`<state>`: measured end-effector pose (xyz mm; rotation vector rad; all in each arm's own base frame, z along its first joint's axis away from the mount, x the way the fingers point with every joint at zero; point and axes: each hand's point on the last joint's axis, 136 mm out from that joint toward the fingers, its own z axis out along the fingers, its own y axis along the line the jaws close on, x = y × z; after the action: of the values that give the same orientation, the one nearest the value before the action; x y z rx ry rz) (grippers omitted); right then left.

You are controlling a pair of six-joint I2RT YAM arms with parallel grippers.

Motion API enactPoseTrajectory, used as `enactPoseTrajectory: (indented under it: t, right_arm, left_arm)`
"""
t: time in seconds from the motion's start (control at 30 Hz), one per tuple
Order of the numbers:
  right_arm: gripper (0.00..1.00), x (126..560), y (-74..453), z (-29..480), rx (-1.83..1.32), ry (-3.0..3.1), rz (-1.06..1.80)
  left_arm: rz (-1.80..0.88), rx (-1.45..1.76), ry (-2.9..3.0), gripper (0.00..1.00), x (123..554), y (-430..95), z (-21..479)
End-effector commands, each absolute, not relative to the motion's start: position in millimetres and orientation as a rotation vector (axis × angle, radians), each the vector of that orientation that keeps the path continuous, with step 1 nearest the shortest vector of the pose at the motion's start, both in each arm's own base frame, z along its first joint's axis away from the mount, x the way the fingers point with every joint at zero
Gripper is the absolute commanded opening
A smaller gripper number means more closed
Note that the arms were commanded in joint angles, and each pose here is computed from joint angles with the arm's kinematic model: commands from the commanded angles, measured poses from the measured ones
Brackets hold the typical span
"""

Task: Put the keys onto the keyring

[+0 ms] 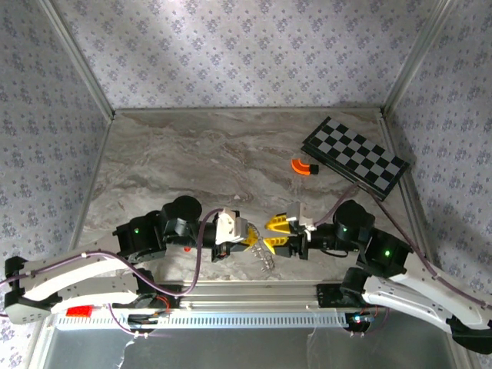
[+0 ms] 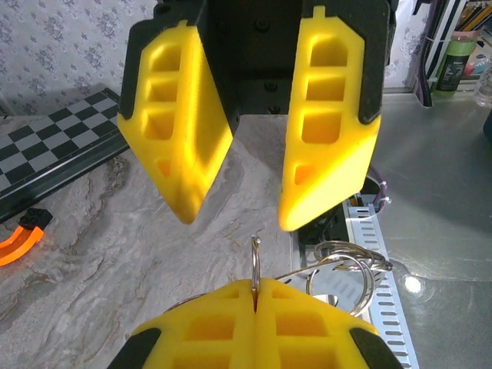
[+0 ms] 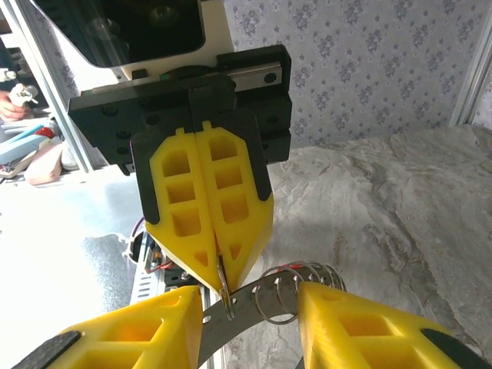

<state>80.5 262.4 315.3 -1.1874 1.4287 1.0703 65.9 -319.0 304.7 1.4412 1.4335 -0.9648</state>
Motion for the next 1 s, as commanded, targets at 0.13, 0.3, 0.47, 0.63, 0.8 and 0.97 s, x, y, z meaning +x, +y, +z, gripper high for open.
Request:
enactPoseTrajectory:
  t: [0.13, 0.3, 0.47, 0.63, 0.8, 0.97]
  right_arm:
    - [0.34, 73.4, 267.5, 323.2, -1.226, 1.369, 1.081]
    - [0.27, 72.9, 270.9, 319.1, -1.244, 1.372, 1.067]
    - [0.11, 73.0, 270.9, 318.8, -1.25, 1.363, 1.053]
    - [0.0, 76.2, 269.7, 319.3, -1.229, 1.355, 1.028]
    - [0.0, 75.9, 269.9, 322.9, -1.195, 1.312, 1.046]
    - [0.0, 68.8, 268.0, 336.3, -1.167, 1.233, 1.099]
  left_arm:
    - [-0.977, 1.416, 1.36, 0.0, 64.2, -320.8, 332.8]
    - [-0.981, 1.415, 1.362, 0.0, 64.3, -321.8, 333.6]
    - [-0.978, 1.417, 1.365, 0.0, 64.7, -322.1, 332.2]
    - [-0.973, 1.398, 1.372, 0.0, 67.0, -321.0, 331.9]
    - [-1.02, 1.31, 1.333, 0.24, 66.2, -313.7, 338.3]
    - [-1.107, 1.219, 1.28, 0.24, 59.5, -302.2, 345.4]
